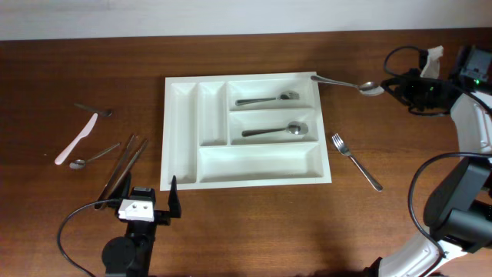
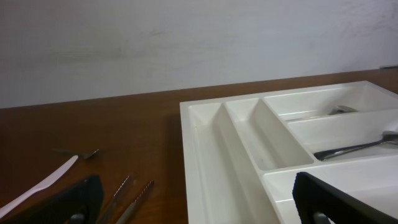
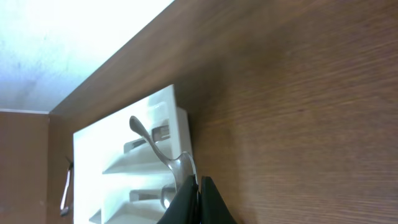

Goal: Pack container
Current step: 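Carry the spoon with the right gripper toward the middle compartment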

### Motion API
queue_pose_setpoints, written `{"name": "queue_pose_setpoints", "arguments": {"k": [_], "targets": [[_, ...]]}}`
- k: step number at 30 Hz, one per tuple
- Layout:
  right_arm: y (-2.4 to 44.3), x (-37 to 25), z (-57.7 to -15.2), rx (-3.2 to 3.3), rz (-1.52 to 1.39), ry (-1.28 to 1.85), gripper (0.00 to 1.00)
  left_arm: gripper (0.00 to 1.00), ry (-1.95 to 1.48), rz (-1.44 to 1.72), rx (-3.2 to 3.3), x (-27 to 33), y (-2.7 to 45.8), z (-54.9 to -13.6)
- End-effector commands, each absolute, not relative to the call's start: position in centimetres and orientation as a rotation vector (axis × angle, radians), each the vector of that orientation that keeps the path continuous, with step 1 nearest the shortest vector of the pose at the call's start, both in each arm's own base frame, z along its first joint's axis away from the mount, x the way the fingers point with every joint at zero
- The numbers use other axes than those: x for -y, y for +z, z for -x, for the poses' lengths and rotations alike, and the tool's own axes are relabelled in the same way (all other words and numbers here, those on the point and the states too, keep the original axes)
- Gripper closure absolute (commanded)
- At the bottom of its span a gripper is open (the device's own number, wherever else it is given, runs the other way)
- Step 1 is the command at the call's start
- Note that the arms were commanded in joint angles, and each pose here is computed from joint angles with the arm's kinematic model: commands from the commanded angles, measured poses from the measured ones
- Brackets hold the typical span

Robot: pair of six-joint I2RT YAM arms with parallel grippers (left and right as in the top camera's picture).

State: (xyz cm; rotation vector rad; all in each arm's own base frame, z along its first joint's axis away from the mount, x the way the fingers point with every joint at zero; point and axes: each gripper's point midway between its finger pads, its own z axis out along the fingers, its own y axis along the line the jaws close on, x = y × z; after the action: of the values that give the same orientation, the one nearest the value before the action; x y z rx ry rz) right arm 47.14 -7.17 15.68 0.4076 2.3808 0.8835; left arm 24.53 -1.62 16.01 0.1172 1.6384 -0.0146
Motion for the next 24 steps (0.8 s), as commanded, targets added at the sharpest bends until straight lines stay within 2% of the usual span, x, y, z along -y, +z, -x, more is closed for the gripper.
{"name": "queue_pose_setpoints", "arguments": {"k": [1, 24], "targets": [[17.3, 5.3, -47.7, -2.379, -0.293, 0.869, 0.96, 0.01, -0.002, -0.133, -1.645, 1.6, 15.6, -24.6], [15.5, -3.7, -44.5, -2.553, 0.090, 0.923, 0.96, 0.01, -0.002, -0.133, -1.645, 1.6, 15.6, -24.6]]}}
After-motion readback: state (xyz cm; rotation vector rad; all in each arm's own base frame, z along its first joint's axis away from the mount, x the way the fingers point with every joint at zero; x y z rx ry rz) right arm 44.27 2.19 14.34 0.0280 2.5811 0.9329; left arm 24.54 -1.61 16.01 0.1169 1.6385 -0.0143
